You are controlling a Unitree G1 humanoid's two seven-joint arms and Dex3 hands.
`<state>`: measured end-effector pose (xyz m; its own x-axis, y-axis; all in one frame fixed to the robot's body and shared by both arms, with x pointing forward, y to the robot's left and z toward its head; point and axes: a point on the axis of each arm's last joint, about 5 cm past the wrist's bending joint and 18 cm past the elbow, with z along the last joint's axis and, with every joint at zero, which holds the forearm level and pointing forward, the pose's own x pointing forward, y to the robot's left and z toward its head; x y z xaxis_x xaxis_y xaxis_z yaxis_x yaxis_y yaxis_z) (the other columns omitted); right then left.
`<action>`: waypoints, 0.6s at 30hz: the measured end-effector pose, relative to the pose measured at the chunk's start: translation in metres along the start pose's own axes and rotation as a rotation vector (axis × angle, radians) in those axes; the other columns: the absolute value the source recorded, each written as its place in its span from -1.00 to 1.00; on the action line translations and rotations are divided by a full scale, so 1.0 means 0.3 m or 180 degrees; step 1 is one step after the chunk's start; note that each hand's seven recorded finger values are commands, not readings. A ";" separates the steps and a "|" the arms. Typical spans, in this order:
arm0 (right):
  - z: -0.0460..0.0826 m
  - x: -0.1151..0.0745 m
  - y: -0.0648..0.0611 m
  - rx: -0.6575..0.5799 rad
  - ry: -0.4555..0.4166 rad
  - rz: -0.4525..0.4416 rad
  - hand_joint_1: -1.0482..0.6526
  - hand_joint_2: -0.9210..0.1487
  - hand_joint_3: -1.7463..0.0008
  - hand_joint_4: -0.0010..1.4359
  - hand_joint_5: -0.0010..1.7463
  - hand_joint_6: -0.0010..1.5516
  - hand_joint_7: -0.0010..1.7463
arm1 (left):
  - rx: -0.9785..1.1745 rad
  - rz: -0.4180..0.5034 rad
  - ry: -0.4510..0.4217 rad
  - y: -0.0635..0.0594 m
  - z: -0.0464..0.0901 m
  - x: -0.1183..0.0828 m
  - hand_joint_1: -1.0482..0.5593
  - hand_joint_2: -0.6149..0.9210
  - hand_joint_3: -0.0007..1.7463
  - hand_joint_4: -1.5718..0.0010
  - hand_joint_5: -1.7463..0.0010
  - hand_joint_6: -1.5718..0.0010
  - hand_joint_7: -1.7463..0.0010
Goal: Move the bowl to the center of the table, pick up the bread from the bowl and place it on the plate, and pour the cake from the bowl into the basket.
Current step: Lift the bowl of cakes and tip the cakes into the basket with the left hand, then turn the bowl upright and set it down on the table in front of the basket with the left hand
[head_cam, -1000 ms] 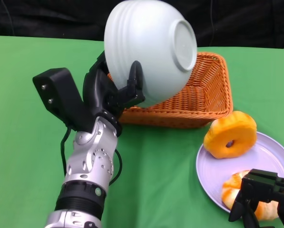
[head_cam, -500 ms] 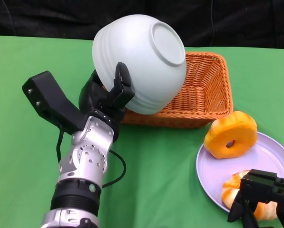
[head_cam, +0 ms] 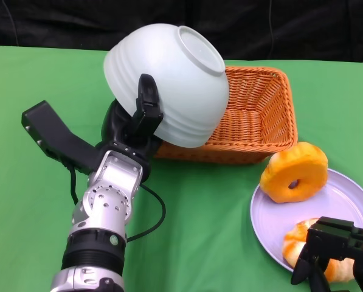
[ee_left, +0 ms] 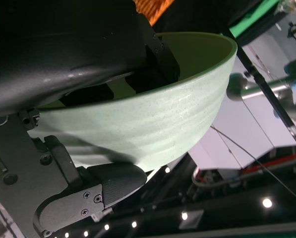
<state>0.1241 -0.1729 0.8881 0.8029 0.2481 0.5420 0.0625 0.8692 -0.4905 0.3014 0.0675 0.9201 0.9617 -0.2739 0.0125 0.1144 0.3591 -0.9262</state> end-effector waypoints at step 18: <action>-0.001 -0.001 -0.003 -0.0006 0.0006 -0.0005 0.14 0.48 -1.00 0.28 1.00 0.09 0.71 | 0.1481 -0.1022 -0.0283 -0.066 0.039 -0.030 0.08 0.14 0.95 -0.39 -1.00 -0.14 -1.00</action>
<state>0.1240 -0.1737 0.8882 0.8039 0.2459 0.5415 0.0648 0.8688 -0.4908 0.2935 0.0734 0.9428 0.8756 -0.3653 0.3162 0.4826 0.6308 -0.6076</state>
